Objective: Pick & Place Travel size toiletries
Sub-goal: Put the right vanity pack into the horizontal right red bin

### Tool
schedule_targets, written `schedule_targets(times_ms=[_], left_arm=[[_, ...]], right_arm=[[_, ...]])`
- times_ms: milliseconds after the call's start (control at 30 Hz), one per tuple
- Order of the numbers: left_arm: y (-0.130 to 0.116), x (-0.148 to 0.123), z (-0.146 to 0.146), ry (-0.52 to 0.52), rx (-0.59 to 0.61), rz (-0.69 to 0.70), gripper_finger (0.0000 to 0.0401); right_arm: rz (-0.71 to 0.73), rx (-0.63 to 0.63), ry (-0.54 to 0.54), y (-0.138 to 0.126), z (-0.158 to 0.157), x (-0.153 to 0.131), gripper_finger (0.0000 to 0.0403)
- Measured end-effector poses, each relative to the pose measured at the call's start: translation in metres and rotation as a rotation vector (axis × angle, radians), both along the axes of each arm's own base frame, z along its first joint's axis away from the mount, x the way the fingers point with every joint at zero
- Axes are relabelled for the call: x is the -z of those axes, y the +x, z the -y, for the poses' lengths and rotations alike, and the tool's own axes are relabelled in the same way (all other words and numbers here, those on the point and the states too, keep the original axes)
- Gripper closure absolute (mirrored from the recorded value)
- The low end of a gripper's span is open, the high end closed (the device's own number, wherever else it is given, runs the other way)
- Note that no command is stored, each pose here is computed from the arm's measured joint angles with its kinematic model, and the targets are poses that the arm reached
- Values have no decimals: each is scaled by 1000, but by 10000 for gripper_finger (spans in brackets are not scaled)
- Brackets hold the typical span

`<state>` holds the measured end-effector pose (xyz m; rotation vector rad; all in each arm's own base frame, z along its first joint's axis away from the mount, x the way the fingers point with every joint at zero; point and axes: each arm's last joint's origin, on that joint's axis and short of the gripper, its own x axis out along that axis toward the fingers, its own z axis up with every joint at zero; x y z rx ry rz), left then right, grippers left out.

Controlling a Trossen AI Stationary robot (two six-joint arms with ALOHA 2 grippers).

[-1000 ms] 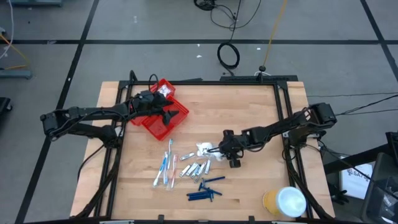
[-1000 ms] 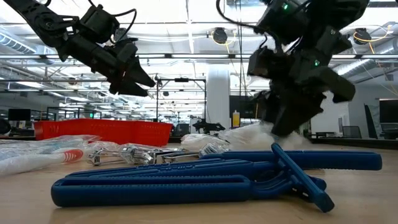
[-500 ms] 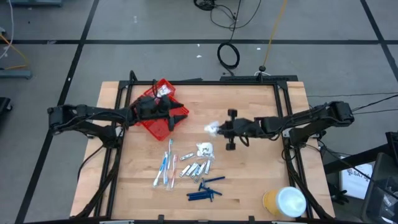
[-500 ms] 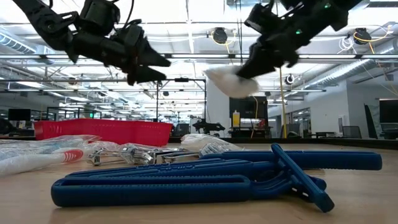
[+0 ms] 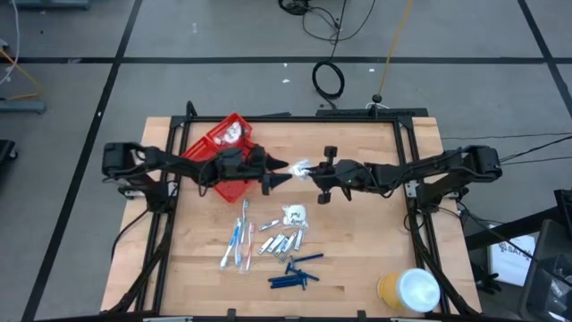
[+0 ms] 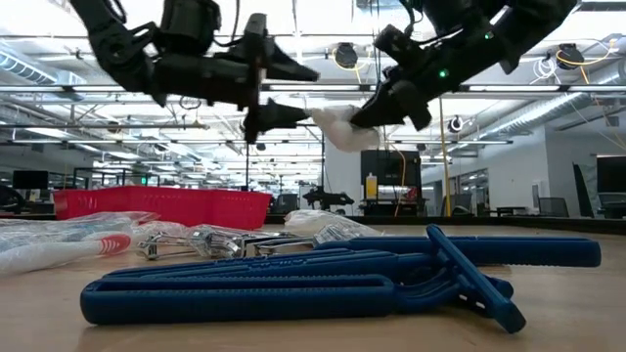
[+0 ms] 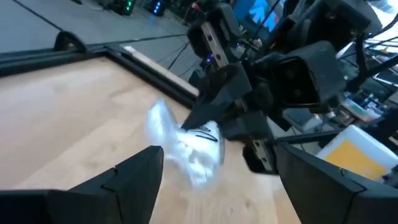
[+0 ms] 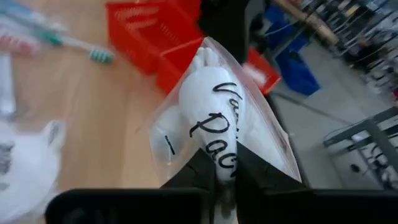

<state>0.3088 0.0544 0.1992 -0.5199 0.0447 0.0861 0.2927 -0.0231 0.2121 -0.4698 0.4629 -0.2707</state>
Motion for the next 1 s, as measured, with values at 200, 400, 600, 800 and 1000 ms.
schedule_targets(times_ms=[200,400,600,800,1000], left_arm=[[14,1,-3,18,-27,-52,93],[13,5,-8,16,-99,-96,93],[13,4,-12,-1,-130,-86,93],[13,0,-12,10,-140,-43,96],[15,-7,-12,16,-140,0,139]], right_arm=[[-24,80,-44,-1,4,2,367],[22,95,-66,1,4,-3,382],[76,91,-66,2,4,-8,377],[82,87,-61,2,4,-8,378],[84,64,-52,3,3,-8,378]])
